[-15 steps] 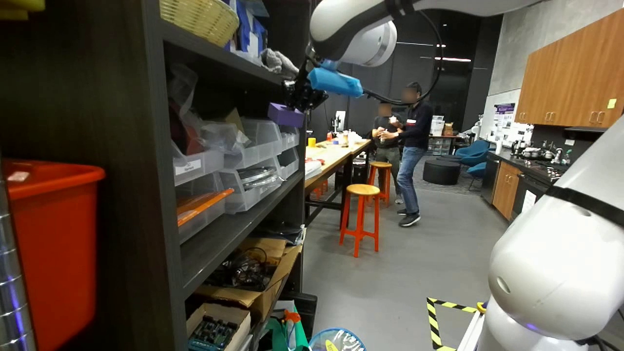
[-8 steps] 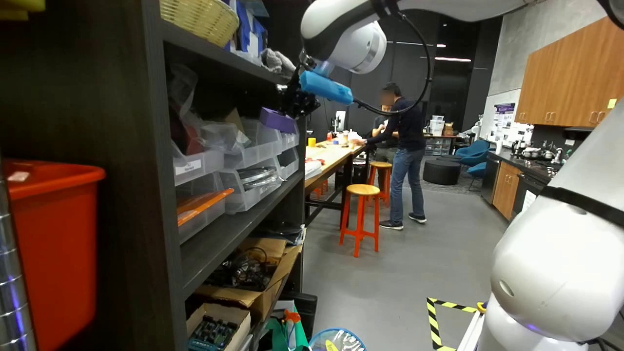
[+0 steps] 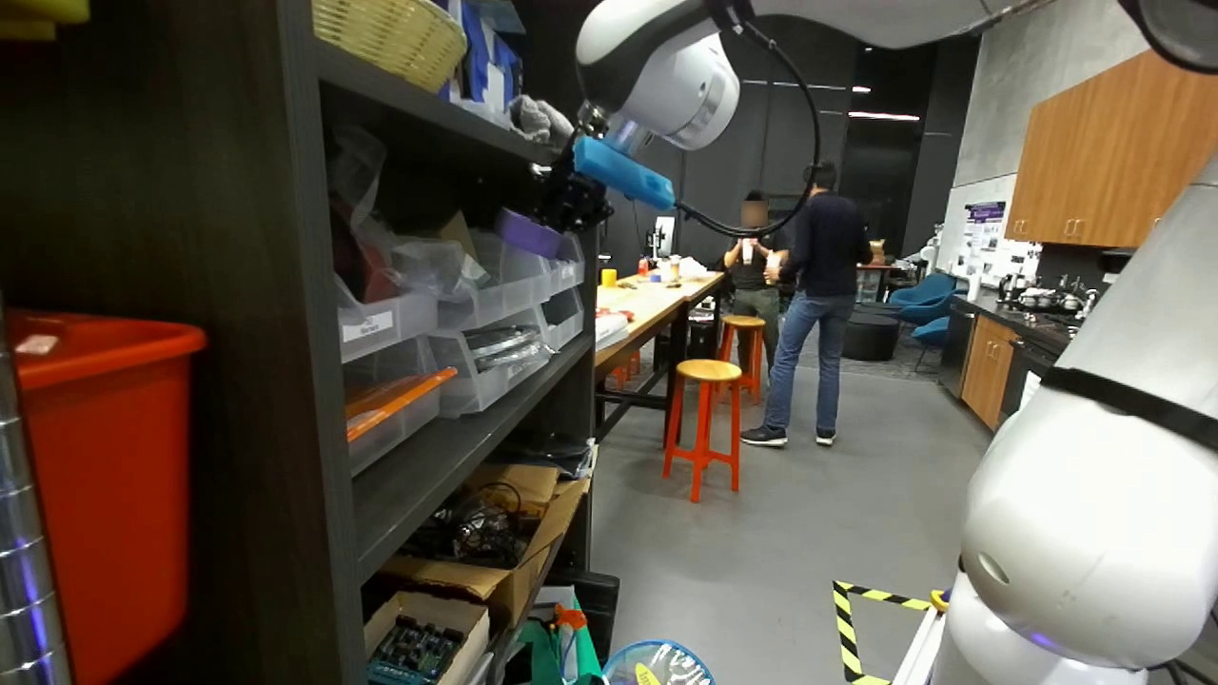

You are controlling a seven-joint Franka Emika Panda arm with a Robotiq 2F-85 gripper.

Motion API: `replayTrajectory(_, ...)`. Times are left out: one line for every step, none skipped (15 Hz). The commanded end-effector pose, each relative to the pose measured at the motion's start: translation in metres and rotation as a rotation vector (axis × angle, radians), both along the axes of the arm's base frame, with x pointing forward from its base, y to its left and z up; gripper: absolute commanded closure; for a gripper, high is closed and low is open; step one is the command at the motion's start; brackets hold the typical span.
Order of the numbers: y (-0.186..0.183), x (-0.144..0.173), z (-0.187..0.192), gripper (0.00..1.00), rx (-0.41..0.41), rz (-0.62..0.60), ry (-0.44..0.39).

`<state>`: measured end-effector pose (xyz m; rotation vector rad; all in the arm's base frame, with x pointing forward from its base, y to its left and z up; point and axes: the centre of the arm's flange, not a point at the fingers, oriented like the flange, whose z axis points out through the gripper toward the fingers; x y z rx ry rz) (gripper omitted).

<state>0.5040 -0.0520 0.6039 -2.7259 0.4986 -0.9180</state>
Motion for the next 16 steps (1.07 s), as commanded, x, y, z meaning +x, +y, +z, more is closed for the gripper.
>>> replayTrajectory(-0.01,0.016,0.003,0.93,0.065,-0.007,-0.006)
replayTrajectory(-0.011,0.018,0.002,0.93,0.087,-0.008,-0.006)
replayTrajectory(-0.013,0.022,0.002,0.93,0.107,-0.011,-0.007)
replayTrajectory(-0.015,0.025,0.0,0.93,0.135,-0.012,-0.006)
replayTrajectory(-0.017,0.027,0.0,0.93,0.154,-0.017,-0.008)
replayTrajectory(-0.019,0.03,-0.001,0.93,0.172,-0.021,-0.011)
replayTrajectory(-0.021,0.031,-0.001,0.93,0.19,-0.025,-0.014)
replayTrajectory(-0.023,0.032,-0.001,0.93,0.208,-0.03,-0.017)
replayTrajectory(-0.026,0.034,-0.001,0.93,0.233,-0.033,-0.017)
replayTrajectory(-0.029,0.036,-0.001,0.93,0.252,-0.036,-0.017)
replayTrajectory(-0.033,0.037,-0.002,0.93,0.278,-0.036,-0.014)
replayTrajectory(-0.036,0.038,-0.002,0.93,0.304,-0.036,-0.011)
replayTrajectory(-0.039,0.04,-0.002,0.93,0.326,-0.035,-0.009)
replayTrajectory(-0.041,0.041,-0.003,0.93,0.347,-0.032,-0.003)
replayTrajectory(-0.043,0.043,-0.003,0.93,0.364,-0.028,0.0)
replayTrajectory(-0.045,0.045,-0.004,0.93,0.381,-0.027,0.004)
